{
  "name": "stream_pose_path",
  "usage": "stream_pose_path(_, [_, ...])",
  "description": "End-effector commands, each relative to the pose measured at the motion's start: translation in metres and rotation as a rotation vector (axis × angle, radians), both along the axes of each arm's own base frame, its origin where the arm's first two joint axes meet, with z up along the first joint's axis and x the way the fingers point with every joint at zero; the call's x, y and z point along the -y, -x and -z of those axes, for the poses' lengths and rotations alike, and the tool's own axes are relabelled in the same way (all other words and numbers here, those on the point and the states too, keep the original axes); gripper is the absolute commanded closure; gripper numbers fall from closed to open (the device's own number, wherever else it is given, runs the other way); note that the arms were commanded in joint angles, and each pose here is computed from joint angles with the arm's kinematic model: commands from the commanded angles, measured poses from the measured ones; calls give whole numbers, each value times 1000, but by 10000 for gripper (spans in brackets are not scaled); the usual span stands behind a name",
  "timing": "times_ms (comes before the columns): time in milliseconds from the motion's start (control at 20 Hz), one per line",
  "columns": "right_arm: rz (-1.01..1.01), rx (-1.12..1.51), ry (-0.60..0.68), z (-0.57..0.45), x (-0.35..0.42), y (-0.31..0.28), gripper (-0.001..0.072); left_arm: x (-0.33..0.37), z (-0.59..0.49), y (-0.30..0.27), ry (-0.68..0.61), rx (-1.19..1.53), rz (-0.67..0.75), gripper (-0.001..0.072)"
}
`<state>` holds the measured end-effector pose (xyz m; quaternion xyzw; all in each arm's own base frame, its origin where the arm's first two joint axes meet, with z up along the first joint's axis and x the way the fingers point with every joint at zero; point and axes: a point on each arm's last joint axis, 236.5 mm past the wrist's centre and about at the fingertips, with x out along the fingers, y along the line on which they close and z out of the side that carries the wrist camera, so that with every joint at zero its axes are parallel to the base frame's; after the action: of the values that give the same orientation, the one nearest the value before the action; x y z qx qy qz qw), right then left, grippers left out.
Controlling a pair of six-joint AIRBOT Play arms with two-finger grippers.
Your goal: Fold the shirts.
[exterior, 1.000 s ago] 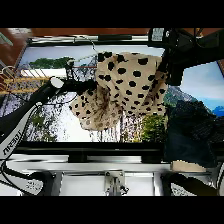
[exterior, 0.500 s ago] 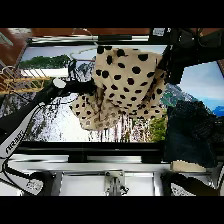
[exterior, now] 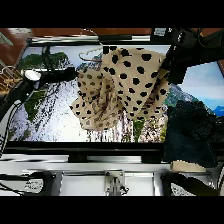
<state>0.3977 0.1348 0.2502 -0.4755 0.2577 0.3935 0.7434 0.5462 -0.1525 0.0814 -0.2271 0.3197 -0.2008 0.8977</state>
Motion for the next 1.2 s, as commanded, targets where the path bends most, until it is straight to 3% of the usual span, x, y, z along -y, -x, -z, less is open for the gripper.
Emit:
stream_pose_path(0, [-60, -21, -95, -6, -25, 10, 652, -39, -28, -7, 2, 56, -75, 668])
stream_pose_path(100, [-101, -50, -140, -8, -37, 19, 652, -46, -33, -11, 17, 57, -94, 668])
stream_pose_path(600, [-150, -153, -91, 8, -33, 43, 653, -62, -134, -29, 23, 253, -100, 668])
stream_pose_path(800, [-20, -134, -53, 12, -12, 25, 652, -62, -187, -13, 5, 351, -72, 668])
stream_pose_path(1150, [80, -232, -100, 44, -18, 1, 652, -35, -298, 49, -18, 580, -1, 668])
